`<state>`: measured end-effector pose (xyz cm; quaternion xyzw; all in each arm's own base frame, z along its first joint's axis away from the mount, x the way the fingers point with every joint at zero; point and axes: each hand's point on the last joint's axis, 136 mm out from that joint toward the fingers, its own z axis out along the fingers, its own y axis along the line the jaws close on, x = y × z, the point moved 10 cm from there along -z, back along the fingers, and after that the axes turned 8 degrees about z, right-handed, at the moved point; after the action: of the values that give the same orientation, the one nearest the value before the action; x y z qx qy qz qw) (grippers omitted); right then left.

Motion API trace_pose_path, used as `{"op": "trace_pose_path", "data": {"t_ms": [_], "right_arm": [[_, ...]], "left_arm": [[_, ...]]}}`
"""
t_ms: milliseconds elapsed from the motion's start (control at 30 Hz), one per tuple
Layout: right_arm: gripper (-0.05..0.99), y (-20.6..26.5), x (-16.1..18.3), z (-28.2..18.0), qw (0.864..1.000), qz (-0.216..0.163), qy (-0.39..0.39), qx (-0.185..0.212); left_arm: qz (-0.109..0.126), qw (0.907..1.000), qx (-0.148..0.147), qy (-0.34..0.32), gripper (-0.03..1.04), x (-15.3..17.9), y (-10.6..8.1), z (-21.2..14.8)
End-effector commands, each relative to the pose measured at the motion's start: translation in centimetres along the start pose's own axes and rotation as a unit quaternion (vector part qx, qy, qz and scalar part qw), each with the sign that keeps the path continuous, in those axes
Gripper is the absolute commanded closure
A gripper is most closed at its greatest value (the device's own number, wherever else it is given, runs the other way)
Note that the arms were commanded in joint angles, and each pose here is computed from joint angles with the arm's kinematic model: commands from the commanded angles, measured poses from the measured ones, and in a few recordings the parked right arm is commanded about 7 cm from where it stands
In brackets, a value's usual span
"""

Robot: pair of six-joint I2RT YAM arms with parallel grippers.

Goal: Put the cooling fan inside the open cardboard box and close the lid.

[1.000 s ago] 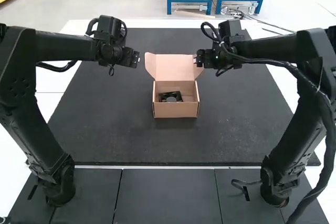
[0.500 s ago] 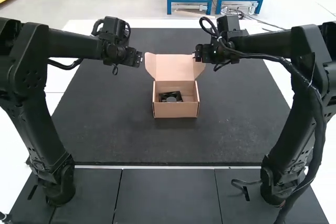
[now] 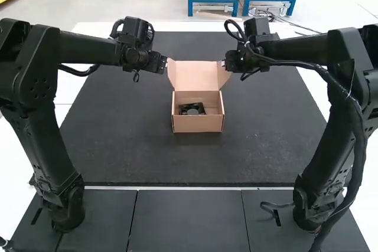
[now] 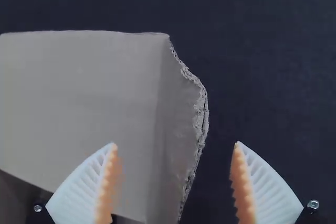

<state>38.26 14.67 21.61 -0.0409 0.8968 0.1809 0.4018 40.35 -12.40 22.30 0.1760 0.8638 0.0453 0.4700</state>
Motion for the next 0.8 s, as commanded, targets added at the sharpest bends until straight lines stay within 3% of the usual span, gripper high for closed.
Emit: {"op": "trace_pose_path", "data": {"t_ms": [0,167,767], "right_arm": [[0.55,-0.62,-1.6,-0.37,1.0,0.014,-0.017,-0.005],[0.64,-0.67,-1.51,-0.45,1.0,0.016,-0.01,-0.009],[0.72,-0.17,-0.74,-0.1,0.999,0.025,0.011,-0.036]], "left_arm": [[-0.001,0.9998,0.002,-0.021,0.05,-1.51,-0.23,-0.32],[0.0,0.9997,0.005,-0.022,0.05,-1.59,-0.48,-0.38],[0.001,0.9998,0.005,-0.018,0.05,-1.49,-0.48,-0.43]]}}
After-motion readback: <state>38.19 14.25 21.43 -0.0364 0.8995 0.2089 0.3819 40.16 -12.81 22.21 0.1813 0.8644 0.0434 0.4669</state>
